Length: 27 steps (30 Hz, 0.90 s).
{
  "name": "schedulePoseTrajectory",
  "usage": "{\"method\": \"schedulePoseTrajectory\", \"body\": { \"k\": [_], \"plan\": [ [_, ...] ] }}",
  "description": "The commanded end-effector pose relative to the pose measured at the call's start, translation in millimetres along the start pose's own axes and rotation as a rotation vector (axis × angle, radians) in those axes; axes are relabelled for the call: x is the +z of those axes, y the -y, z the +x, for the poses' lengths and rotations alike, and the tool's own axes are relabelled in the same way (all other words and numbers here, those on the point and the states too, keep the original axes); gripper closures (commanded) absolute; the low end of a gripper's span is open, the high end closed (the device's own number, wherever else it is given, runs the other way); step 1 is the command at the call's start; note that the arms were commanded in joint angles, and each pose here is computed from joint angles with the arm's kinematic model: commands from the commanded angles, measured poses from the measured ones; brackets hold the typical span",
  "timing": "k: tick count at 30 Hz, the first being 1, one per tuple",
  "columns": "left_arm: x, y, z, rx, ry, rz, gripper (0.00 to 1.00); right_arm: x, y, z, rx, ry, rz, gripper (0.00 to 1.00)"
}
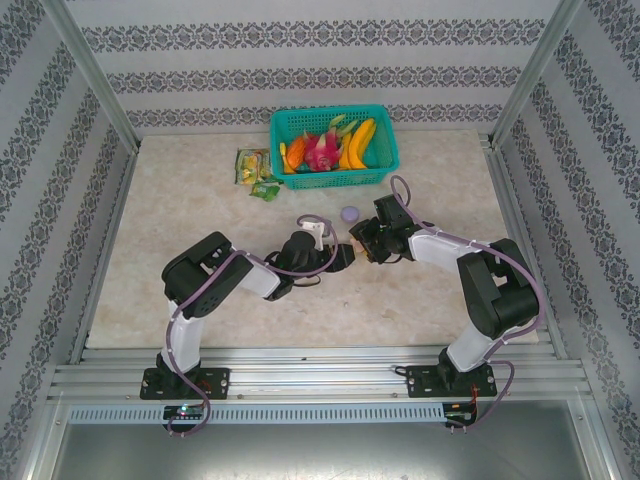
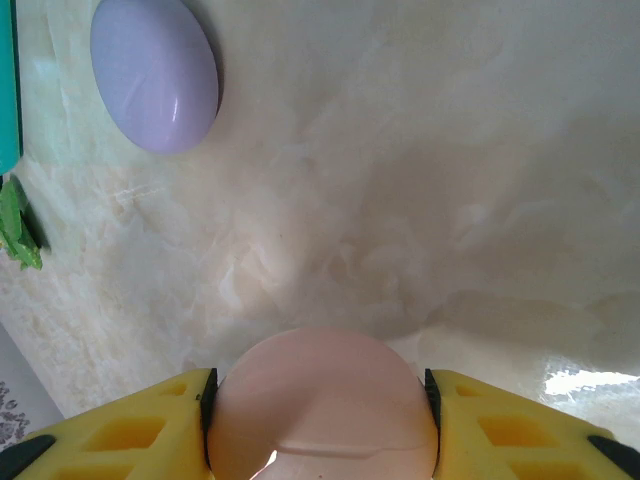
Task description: Insert wireless bluetooth earbuds into charging case
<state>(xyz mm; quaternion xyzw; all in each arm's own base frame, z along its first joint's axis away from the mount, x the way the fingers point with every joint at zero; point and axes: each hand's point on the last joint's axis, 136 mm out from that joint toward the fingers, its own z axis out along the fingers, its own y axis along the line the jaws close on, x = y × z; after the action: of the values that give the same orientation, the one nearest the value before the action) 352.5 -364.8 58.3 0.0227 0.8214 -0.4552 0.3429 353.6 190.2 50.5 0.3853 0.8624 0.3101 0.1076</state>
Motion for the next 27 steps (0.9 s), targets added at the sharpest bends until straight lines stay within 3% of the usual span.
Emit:
{"method": "schedulePoseTrajectory", "body": {
  "k": [1,18,27],
  "plan": [
    [6.8,13.5,-12.3,0.003,0.071,0.047,0.42,-4.3,-5.1,1.0,0.023,-0.007,-0.030,0.52],
    [20.4,9.9,-21.4,-0.026,0.123,0.047,0.49,-7.7,-16.9,12.2,0.032,-0.025,-0.068,0.52],
    [23.6,7.4,-26.2,-0.036,0.150,0.040,0.59,-6.3,-18.1,16.2,0.034,-0.030,-0.071,0.52]
  ]
}}
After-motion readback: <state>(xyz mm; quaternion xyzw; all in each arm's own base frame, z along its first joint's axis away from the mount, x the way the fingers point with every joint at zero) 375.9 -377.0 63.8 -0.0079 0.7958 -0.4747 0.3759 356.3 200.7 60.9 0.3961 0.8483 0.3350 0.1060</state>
